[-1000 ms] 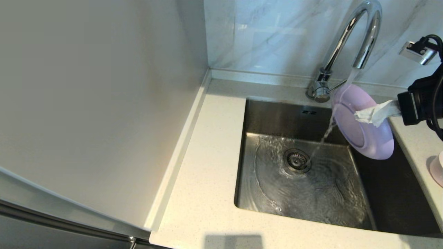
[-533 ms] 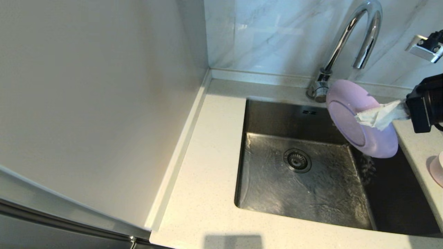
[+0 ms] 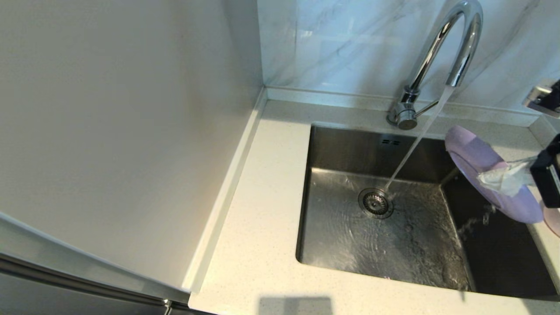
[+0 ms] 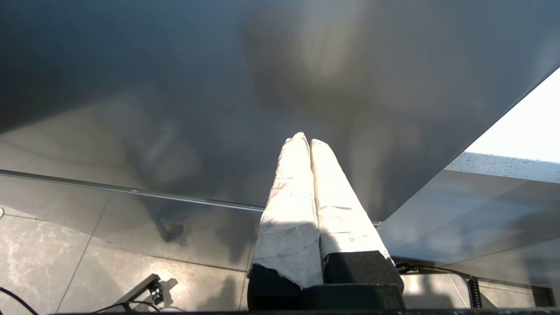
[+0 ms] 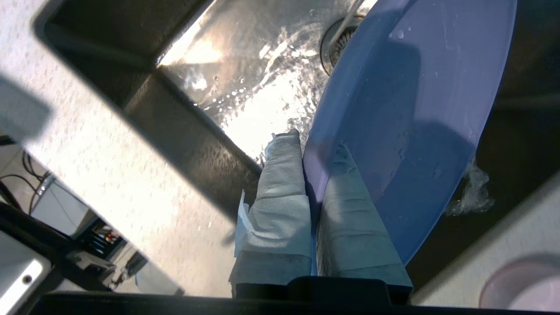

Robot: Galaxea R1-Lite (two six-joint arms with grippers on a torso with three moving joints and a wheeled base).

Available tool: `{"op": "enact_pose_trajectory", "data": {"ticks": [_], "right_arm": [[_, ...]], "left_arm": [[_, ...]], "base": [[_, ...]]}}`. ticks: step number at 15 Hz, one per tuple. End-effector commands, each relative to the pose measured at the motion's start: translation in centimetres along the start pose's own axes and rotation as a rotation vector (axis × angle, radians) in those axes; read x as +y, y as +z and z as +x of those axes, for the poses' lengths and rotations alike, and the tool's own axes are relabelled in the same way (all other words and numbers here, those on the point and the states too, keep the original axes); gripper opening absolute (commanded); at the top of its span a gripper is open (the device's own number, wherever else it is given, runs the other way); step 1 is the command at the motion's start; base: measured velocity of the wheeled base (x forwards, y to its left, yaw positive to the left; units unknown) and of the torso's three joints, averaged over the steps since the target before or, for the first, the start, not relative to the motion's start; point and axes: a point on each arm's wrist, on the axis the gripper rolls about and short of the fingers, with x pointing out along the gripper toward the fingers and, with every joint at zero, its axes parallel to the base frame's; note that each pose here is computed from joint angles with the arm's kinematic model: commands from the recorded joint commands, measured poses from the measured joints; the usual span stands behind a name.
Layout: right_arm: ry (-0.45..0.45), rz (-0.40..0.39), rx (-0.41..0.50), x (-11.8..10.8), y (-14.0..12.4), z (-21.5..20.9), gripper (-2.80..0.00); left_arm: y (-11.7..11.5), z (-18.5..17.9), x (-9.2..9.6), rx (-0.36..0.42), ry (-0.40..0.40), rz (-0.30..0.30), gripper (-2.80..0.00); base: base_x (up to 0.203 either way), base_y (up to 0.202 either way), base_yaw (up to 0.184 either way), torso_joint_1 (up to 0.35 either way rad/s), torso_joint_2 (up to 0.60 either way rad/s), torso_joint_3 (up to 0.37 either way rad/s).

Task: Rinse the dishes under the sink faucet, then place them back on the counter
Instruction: Place the plate on the table

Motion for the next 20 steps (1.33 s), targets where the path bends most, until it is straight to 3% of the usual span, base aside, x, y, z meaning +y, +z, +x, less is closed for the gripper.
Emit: {"op": "enact_pose_trajectory", "data": {"ticks": [1, 4, 8, 11, 13, 15, 18, 20], "right_arm": [[-0.059, -0.015, -0.087, 2.3, -2.2, -4.9, -2.8], [-0.127, 0.088, -0.214, 4.8, -4.7, -9.7, -2.8], [-0.086, 0.616, -0.404, 6.5, -5.5, -13.9, -2.8], [0.078, 0.944, -0.483, 6.8, -5.2, -14.9, -2.8], [0.235, 1.05, -0.458, 7.0, -4.9, -14.8, -2.8], [0.394, 1.164, -0.365, 7.2, -5.2, -14.1, -2.8], [0.503, 1.272, -0.164, 6.9, -7.0, -10.0, -2.8], [0.534, 1.297, -0.169, 6.2, -5.9, -9.4, -2.8]], "left_arm": [[0.0, 0.0, 0.0, 0.0, 0.0, 0.0, -2.8], [0.0, 0.0, 0.0, 0.0, 0.0, 0.0, -2.8], [0.0, 0.0, 0.0, 0.0, 0.0, 0.0, -2.8], [0.0, 0.0, 0.0, 0.0, -0.001, 0.0, -2.8], [0.0, 0.0, 0.0, 0.0, 0.0, 0.0, -2.8], [0.0, 0.0, 0.0, 0.0, 0.0, 0.0, -2.8], [0.0, 0.0, 0.0, 0.0, 0.0, 0.0, -2.8], [0.0, 0.0, 0.0, 0.0, 0.0, 0.0, -2.8]], "base": [[0.0, 0.0, 0.0, 0.0, 0.0, 0.0], [0.0, 0.0, 0.0, 0.0, 0.0, 0.0], [0.0, 0.0, 0.0, 0.0, 0.0, 0.0], [0.0, 0.0, 0.0, 0.0, 0.0, 0.0], [0.0, 0.0, 0.0, 0.0, 0.0, 0.0], [0.0, 0.0, 0.0, 0.0, 0.0, 0.0], [0.0, 0.0, 0.0, 0.0, 0.0, 0.0], [0.0, 0.0, 0.0, 0.0, 0.0, 0.0]]}}
